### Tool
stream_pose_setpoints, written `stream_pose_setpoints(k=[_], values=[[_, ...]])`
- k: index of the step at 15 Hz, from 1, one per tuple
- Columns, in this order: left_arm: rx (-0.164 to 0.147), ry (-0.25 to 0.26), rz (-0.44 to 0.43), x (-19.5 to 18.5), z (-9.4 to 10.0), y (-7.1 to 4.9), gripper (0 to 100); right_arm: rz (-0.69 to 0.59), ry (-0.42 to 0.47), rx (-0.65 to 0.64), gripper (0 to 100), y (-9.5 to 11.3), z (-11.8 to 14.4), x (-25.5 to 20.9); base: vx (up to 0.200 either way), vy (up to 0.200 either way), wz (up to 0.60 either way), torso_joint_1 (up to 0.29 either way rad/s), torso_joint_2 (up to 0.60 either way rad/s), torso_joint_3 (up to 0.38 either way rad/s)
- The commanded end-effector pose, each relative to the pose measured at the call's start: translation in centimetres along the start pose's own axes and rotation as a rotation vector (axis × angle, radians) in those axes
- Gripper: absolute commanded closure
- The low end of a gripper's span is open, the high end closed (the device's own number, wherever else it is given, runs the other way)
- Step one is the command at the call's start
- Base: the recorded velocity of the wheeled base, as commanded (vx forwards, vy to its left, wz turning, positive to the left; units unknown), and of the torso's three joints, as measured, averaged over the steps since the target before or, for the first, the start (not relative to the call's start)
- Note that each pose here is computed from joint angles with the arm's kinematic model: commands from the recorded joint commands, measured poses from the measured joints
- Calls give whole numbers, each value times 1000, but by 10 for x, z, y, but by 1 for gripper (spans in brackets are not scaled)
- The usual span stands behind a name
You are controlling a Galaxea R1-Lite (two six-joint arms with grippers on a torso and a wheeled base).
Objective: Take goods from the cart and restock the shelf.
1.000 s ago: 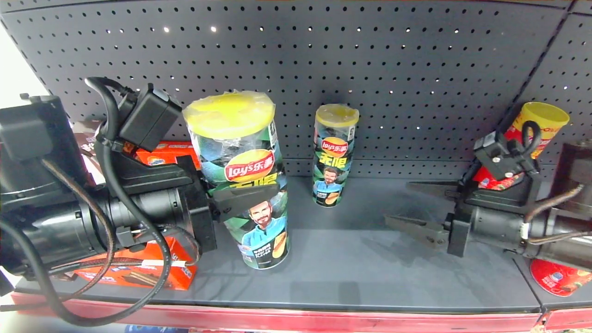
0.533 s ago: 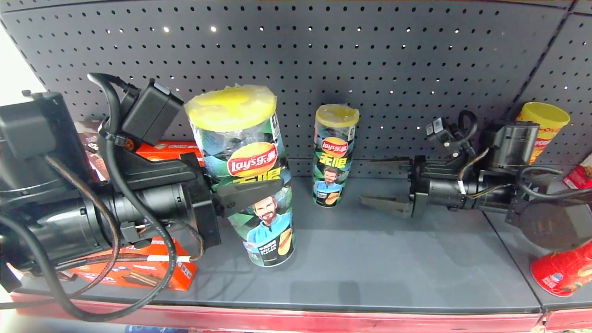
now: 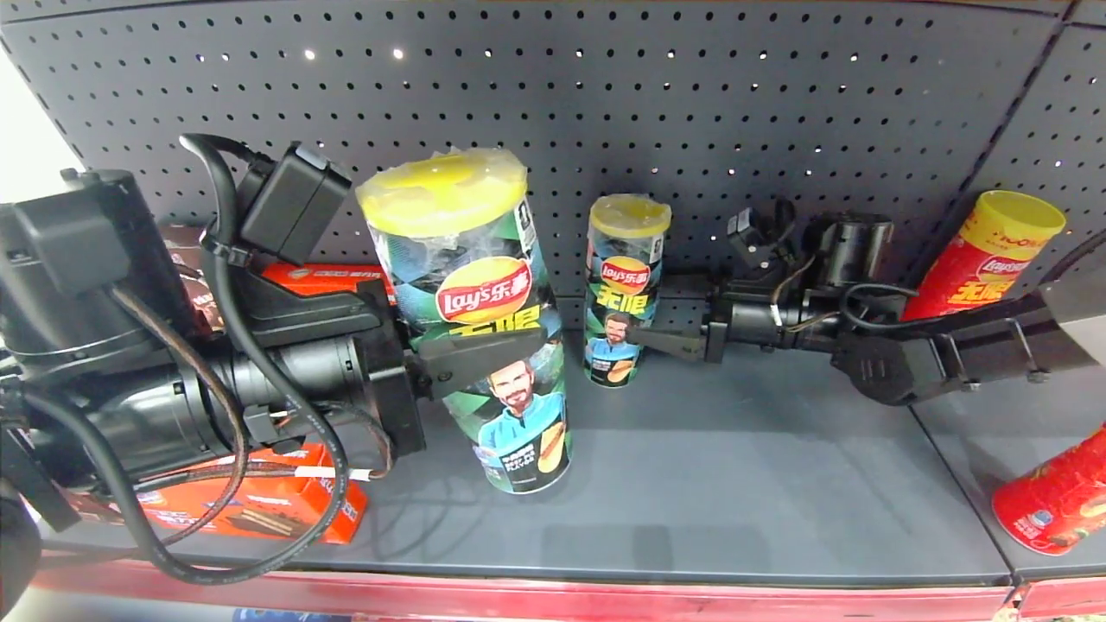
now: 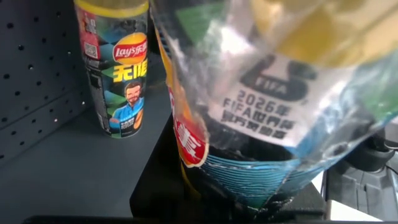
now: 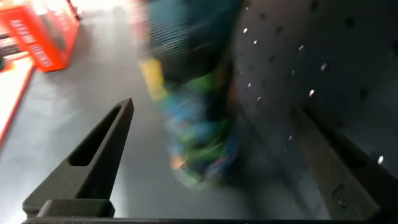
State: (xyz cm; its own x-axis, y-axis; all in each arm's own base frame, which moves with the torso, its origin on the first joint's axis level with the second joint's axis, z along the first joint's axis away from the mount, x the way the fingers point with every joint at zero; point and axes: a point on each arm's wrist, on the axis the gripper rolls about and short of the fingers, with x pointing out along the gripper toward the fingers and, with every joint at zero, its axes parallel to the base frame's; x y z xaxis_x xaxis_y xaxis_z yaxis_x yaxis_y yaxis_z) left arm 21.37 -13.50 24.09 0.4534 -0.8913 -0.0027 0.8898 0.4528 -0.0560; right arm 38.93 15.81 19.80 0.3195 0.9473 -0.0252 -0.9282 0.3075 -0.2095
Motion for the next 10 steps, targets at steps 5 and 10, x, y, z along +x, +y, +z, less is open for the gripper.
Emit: stream_pose_setpoints(k=[5,10], values=[[-12,18,11,3,-7,5,100,46,-9,25,0,-10,-26,39,0,0,0,0,0,0],[-10,13,12,4,-8,6,100,62,-14,23,100,-5,-31,48,0,0,0,0,0,0]])
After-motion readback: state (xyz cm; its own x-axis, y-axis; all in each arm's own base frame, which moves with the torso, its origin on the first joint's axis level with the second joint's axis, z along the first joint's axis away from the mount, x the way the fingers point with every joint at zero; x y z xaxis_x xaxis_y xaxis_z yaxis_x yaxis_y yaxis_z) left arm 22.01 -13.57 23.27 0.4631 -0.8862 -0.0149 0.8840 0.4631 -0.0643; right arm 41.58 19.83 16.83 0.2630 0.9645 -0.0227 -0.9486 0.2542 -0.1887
